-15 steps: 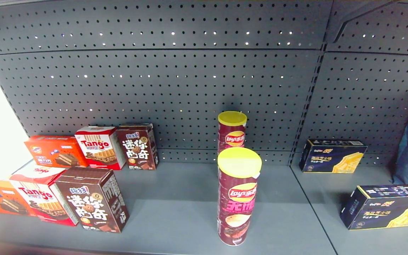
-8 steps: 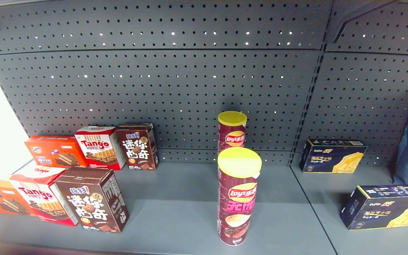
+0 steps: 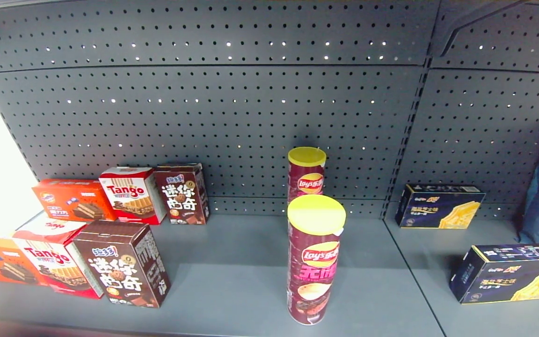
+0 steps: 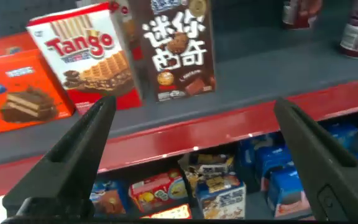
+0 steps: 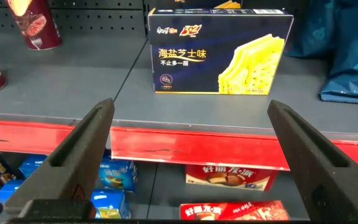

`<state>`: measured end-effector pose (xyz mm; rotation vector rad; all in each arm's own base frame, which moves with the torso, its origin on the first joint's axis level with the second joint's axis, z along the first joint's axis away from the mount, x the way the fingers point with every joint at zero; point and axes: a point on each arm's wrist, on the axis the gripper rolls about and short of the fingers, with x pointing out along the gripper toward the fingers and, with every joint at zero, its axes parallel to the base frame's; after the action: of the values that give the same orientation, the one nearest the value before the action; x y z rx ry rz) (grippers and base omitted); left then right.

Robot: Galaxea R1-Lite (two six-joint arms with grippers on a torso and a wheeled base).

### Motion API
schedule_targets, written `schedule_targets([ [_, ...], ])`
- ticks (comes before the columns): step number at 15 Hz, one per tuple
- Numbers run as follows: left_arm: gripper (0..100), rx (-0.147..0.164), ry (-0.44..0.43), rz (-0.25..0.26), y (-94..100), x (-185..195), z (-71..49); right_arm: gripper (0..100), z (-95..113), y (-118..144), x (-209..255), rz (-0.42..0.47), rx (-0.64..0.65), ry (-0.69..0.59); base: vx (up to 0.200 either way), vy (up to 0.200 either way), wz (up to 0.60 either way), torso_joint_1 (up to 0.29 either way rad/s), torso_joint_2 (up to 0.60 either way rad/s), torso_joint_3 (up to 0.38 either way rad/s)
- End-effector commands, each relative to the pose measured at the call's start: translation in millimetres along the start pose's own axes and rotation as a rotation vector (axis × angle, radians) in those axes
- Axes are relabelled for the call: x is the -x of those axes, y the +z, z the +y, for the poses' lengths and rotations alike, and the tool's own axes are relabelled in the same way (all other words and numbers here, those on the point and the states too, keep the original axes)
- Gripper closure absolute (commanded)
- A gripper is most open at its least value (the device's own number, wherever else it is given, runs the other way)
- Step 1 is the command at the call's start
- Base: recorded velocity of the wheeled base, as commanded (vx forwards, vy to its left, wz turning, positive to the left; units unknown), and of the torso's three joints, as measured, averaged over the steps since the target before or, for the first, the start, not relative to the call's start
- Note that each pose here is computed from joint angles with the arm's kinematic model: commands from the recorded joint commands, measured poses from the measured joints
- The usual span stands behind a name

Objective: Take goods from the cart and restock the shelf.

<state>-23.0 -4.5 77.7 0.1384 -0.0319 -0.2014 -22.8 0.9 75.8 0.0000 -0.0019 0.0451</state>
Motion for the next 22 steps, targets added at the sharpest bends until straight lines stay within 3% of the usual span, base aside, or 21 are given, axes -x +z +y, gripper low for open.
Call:
schedule_targets([
  [1,0,0.007,0.070,0.027,-2.3,0.2,1.3,0,0.0,0.0,0.1,-0.001,0.000,0.001,0.000,0.000,0.00,0.000,0.00,0.000],
  [4,0,0.071,0.063,0.026,-2.4,0.2,1.2,0,0.0,0.0,0.1,-0.001,0.000,0.001,0.000,0.000,0.00,0.000,0.00,0.000],
  [5,0,0.076,0.064,0.026,-2.4,0.2,1.2,0,0.0,0.0,0.1,-0.001,0.000,0.001,0.000,0.000,0.00,0.000,0.00,0.000],
  [10,0,0.073,0.061,0.026,-2.4,0.2,1.1,0,0.0,0.0,0.1,-0.001,0.000,0.001,0.000,0.000,0.00,0.000,0.00,0.000],
  [13,0,0.094,0.067,0.026,-2.4,0.2,1.3,0,0.0,0.0,0.1,-0.001,0.000,0.001,-0.067,0.000,0.00,0.001,0.00,0.001],
  [22,0,0.094,0.068,0.024,-2.3,0.2,1.3,0,0.1,0.0,0.1,-0.001,0.002,0.006,0.000,0.000,-0.07,0.000,0.00,0.000],
])
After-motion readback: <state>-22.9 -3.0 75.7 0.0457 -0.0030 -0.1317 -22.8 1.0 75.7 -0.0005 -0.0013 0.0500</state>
